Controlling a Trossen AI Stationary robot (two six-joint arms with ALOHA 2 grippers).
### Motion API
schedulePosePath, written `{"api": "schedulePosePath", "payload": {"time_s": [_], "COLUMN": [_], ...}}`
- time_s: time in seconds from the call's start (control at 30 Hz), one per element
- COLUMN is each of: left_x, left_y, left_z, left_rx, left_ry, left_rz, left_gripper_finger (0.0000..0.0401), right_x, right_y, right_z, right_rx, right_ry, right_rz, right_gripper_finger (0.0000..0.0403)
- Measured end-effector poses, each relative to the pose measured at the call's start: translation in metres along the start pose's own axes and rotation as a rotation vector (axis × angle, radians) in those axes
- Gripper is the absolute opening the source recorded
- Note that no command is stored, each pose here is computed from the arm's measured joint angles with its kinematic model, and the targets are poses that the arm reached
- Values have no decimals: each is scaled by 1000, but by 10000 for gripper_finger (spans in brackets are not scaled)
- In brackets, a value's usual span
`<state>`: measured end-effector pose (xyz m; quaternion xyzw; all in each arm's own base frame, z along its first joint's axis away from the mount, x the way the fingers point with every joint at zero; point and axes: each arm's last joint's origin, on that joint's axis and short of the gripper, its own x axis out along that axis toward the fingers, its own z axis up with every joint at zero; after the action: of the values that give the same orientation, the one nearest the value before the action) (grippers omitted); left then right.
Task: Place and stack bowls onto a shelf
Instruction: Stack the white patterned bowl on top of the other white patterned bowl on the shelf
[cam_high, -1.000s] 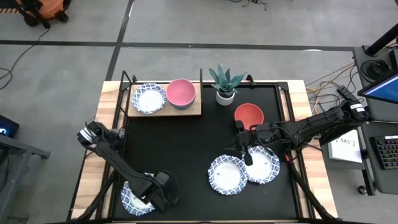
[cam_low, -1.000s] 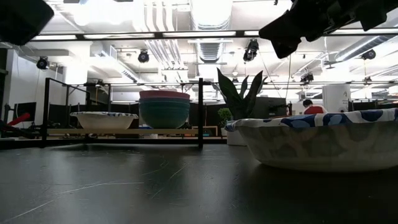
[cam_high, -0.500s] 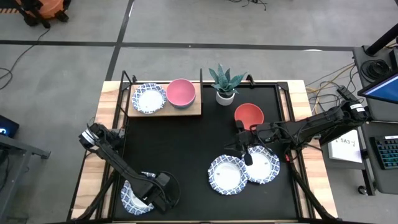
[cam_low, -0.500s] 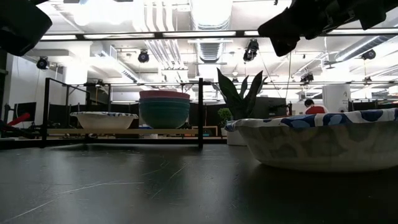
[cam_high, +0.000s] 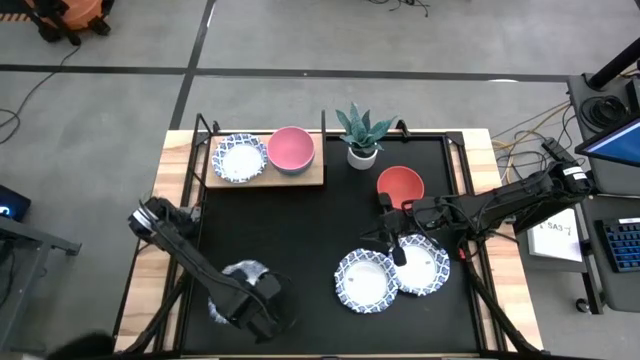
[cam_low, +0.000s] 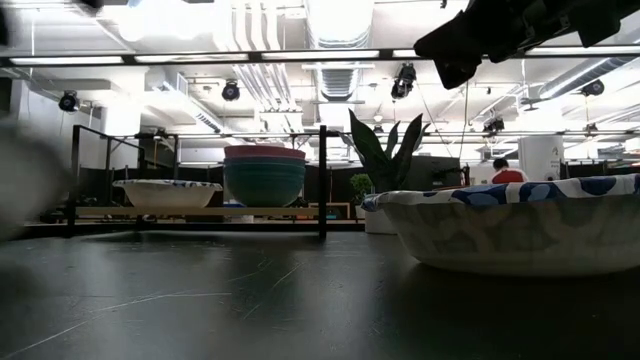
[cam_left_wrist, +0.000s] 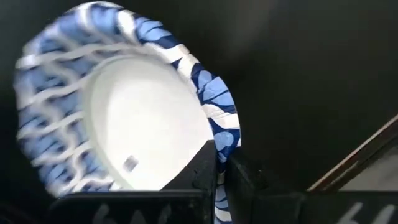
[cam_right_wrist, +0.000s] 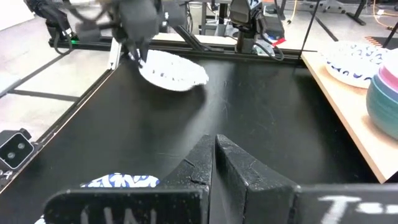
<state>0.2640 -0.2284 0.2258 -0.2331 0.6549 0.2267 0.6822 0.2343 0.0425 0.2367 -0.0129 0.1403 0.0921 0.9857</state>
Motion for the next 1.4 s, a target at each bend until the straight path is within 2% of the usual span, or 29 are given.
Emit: {"api": "schedulePosePath", "payload": {"time_s": [0.2, 0.33, 0.47, 0.7, 0.87, 1.17, 1.4], "left_x": [-43, -67, -83, -92, -90, -82, -75], "left_y": [5, 19, 36, 91, 139, 220, 249], "left_z": [24, 43, 67, 118, 145, 158, 154], "left_rx": [222, 355, 420, 347, 272, 124, 100], "left_ry": [-198, -299, -402, -413, -347, -252, -330], "left_rz": [103, 263, 353, 491, 571, 629, 592], "left_gripper_finger": [1, 1, 1, 1, 1, 1, 1], "right_x": [0, 0, 0, 0, 0, 0, 0], "right_y": [0, 0, 0, 0, 0, 0, 0], "right_z": [0, 0, 0, 0, 0, 0, 0], "right_rx": [-2, -2, -1, 1, 0, -11, -9], "right_ry": [0, 0, 0, 2, 2, 3, 3], "right_rz": [0, 0, 0, 0, 0, 0, 0], "right_gripper_finger": [9, 9, 9, 9, 9, 9, 9]}}
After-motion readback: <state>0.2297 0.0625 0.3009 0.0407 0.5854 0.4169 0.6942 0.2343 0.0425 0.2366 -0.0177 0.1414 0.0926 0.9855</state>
